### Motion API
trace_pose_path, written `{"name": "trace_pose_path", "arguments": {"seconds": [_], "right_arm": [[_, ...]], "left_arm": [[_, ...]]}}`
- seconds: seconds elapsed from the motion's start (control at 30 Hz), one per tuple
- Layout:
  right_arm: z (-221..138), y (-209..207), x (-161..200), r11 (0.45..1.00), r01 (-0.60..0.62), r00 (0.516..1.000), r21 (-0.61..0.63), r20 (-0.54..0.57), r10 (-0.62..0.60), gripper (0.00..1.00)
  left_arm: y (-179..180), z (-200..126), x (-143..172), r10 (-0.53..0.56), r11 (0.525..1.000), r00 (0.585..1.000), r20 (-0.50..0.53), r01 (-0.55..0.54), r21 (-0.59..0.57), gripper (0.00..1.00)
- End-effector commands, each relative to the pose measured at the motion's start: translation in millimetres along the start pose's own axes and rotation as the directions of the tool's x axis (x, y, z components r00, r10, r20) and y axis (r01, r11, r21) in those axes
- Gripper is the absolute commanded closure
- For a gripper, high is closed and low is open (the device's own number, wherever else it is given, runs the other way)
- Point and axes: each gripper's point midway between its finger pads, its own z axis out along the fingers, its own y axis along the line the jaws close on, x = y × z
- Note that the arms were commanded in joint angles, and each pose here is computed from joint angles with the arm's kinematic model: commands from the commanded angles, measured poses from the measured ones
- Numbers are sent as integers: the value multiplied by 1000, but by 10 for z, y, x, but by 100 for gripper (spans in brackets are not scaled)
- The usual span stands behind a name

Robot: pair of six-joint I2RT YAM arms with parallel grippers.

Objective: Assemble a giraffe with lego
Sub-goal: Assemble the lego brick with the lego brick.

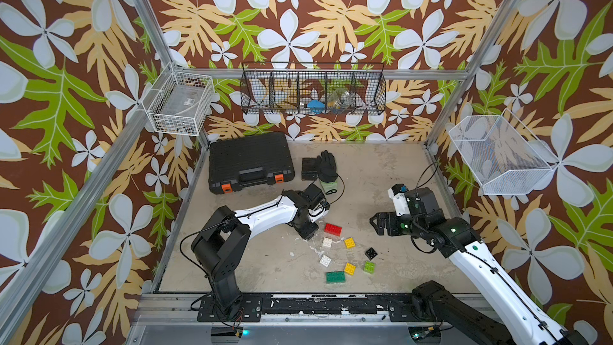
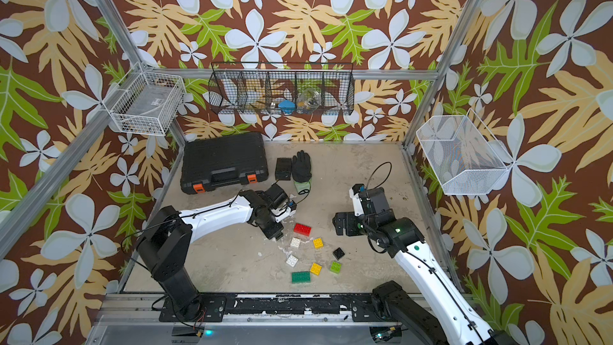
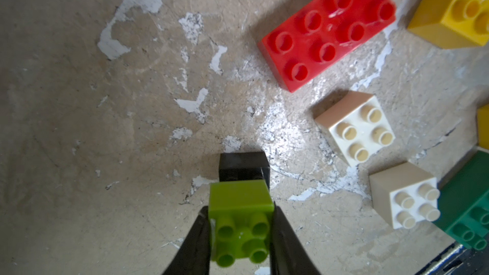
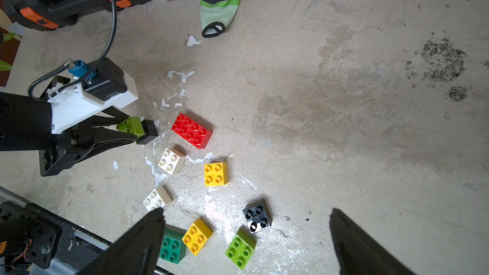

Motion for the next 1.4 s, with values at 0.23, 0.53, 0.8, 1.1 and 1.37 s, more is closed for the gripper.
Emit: {"name": "trace_pose_path", "arguments": {"seconds": [0.23, 0.53, 0.8, 1.1, 1.37], "right_arm": [[-1, -47, -32, 1000, 4, 1000, 16, 18, -5, 1], [-1, -72, -34, 1000, 5, 1000, 21, 20, -5, 0], [-22, -84, -50, 1000, 5, 1000, 22, 27, -5, 0], [-160, -137, -188, 998, 7, 999, 59, 53, -10, 0], [-254, -224, -213, 993, -3, 999, 121, 49, -3, 0]], "left_arm": [[-55, 78, 0, -23, 999, 1000, -21, 24, 40, 100], [-37, 177, 70, -38, 999, 997, -63, 40, 34, 100], [-22, 333, 229, -77, 996, 986, -149, 83, 33, 100], [-108, 470, 451, -132, 986, 958, -255, 152, 61, 100], [-17, 350, 149, -190, 978, 969, -159, 201, 55, 86]]}}
